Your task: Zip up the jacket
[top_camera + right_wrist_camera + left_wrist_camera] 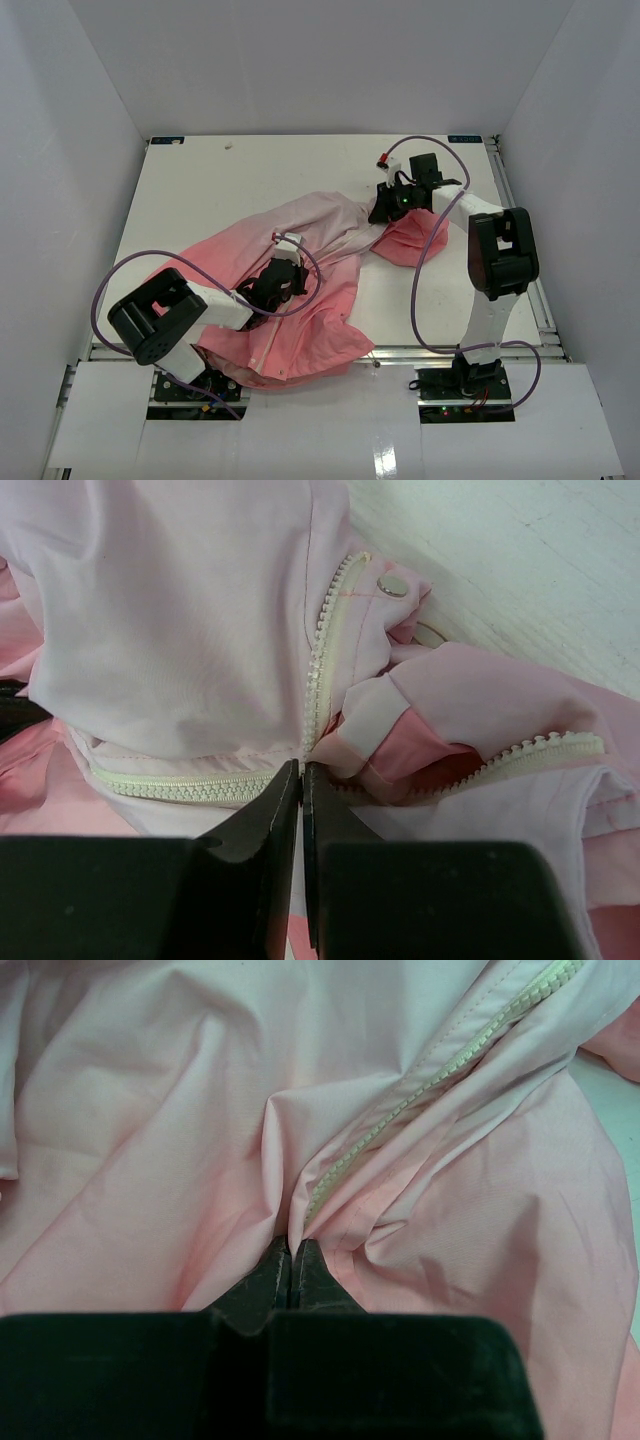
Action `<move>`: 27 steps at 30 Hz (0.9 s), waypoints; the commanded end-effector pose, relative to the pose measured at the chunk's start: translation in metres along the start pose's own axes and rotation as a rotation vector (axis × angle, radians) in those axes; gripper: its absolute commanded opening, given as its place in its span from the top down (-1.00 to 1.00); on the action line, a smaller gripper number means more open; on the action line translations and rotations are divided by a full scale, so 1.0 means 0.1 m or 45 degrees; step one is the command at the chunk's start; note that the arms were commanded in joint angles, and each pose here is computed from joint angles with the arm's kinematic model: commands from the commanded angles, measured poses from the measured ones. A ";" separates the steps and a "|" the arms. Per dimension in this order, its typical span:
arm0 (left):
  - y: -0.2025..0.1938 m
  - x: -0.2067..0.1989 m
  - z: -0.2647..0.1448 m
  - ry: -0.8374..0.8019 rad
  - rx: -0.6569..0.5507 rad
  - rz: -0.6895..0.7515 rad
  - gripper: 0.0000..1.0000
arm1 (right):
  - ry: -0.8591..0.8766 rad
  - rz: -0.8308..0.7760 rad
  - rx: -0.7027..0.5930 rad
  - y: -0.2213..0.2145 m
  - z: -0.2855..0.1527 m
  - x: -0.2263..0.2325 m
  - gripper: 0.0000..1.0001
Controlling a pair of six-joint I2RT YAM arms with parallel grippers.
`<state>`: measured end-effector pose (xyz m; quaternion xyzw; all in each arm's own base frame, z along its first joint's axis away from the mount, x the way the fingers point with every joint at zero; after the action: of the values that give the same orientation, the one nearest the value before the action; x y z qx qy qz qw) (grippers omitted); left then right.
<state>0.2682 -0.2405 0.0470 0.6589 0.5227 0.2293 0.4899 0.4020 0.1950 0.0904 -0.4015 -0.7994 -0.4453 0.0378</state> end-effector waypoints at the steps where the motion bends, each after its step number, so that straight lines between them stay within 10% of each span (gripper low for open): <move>1: -0.12 0.11 -0.05 0.044 0.059 0.028 1.00 | -0.113 -0.008 -0.085 0.20 -0.19 -0.05 0.84; 13: -0.04 0.01 -0.16 0.001 0.056 0.013 1.00 | -0.322 -0.282 -0.573 1.02 -0.78 0.13 0.85; 27: 0.17 -0.12 -0.43 -0.120 -0.056 -0.030 1.00 | -0.478 -0.272 -0.619 1.10 -0.63 -0.26 0.85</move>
<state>0.2533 -0.2468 0.0998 0.6285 0.4980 0.2105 0.5592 0.4302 0.1887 0.1727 -0.3788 -0.7400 -0.5377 -0.1409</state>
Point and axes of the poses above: each gripper's point midway between its finger pads, its own z axis out along the fingers, its own x axis along the line the jaws close on, y = z × x, the point moved 2 cm from there along -z, back along the fingers, and after that the axes turned 1 degree about z, right-handed, at the moved point
